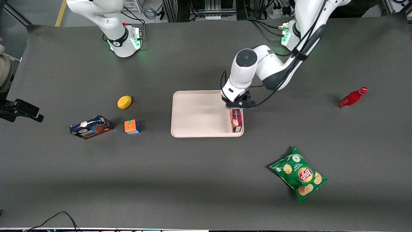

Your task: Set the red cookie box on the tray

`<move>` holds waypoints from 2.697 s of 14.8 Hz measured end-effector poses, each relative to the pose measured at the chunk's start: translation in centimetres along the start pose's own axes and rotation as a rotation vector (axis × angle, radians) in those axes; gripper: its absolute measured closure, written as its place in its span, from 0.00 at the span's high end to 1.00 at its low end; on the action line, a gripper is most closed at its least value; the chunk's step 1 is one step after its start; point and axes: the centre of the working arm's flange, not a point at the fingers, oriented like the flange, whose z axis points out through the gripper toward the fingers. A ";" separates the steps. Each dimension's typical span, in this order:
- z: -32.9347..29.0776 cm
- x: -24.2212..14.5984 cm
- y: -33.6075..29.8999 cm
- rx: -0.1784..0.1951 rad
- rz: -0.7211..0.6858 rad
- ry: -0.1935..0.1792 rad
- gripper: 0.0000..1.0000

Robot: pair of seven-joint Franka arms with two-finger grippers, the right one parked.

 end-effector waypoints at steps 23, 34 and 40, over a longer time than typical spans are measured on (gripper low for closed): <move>4.7 0.8 0.3 0.004 -0.002 -0.055 1.00; -17.7 9.7 -1.9 0.154 0.108 -0.013 1.00; -28.8 15.5 -18.0 0.123 0.245 -0.032 1.00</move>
